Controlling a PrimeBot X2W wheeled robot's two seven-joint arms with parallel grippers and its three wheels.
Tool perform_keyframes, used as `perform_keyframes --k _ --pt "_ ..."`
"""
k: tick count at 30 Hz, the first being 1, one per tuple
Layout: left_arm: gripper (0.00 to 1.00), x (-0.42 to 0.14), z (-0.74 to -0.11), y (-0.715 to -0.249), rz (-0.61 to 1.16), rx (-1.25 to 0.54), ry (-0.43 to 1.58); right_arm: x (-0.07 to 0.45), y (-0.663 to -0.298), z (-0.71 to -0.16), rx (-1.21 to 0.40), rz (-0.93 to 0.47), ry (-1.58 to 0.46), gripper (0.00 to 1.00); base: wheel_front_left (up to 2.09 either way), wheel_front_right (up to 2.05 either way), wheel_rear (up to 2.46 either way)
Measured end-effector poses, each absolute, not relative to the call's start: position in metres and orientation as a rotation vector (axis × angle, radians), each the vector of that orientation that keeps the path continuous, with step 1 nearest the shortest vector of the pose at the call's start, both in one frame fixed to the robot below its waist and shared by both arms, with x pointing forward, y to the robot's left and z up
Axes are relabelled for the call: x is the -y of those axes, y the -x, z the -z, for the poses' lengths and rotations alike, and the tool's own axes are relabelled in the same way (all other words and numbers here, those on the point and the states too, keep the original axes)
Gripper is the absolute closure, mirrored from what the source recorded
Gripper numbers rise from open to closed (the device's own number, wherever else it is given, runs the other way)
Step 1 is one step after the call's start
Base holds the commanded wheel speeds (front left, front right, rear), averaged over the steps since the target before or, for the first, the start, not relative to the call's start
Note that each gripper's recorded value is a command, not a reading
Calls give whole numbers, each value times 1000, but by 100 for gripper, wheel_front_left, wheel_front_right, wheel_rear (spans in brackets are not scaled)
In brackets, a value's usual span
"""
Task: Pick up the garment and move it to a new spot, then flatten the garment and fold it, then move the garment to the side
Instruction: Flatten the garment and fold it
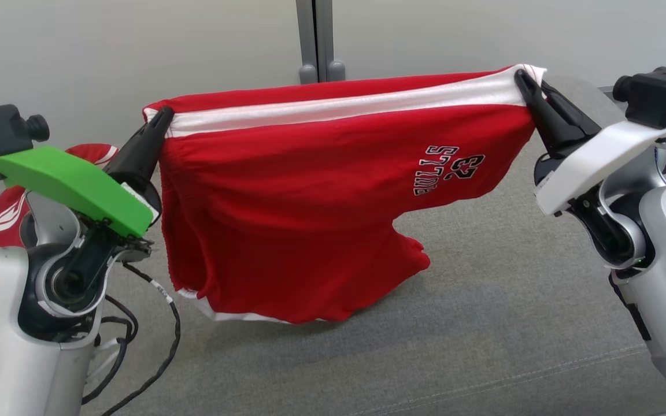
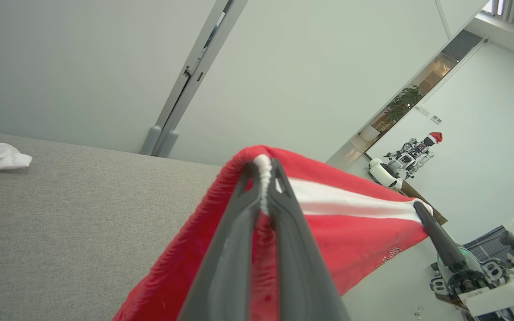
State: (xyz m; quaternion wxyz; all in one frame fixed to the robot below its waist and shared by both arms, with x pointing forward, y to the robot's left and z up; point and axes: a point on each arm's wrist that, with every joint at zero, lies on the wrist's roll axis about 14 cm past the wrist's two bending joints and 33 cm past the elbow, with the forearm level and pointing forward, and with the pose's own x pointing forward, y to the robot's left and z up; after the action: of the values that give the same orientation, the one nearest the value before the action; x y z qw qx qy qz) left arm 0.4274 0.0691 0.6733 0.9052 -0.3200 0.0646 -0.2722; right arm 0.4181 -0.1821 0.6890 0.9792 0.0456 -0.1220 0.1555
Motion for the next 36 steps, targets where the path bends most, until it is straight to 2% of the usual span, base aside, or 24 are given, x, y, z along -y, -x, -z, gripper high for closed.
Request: perform_keyframes --k 7,9,13,16,22,26,30,33,36 --pt "100 -67 -662 -454 520 -219 634 166 -443 -686 178 -349 -90 100 0 0 0" --pt "100 -67 -664 -462 512 -216 631 164 -451 -688 171 -350 -83 100 0 0 0" --pt "100 -60 -690 -502 497 -138 602 168 -489 -711 188 -324 -60 100 0 0 0" --pt "100 -53 -720 -534 489 -16 563 176 -520 -745 279 -280 -9 100 0 0 0" --pt "100 -47 -785 -590 512 344 560 202 -568 -821 614 -152 19 100 0 0 0" --pt "100 -45 -745 -626 508 329 547 196 -601 -785 577 -144 -12 100 0 0 0" --pt "100 -39 -656 -655 492 171 524 182 -628 -695 402 -175 -29 100 0 0 0" --pt "100 -37 -584 -663 468 38 556 176 -631 -618 251 -195 -53 100 0 0 0" --pt "100 -34 -538 -662 460 -47 604 173 -622 -576 180 -219 -79 100 0 0 0"
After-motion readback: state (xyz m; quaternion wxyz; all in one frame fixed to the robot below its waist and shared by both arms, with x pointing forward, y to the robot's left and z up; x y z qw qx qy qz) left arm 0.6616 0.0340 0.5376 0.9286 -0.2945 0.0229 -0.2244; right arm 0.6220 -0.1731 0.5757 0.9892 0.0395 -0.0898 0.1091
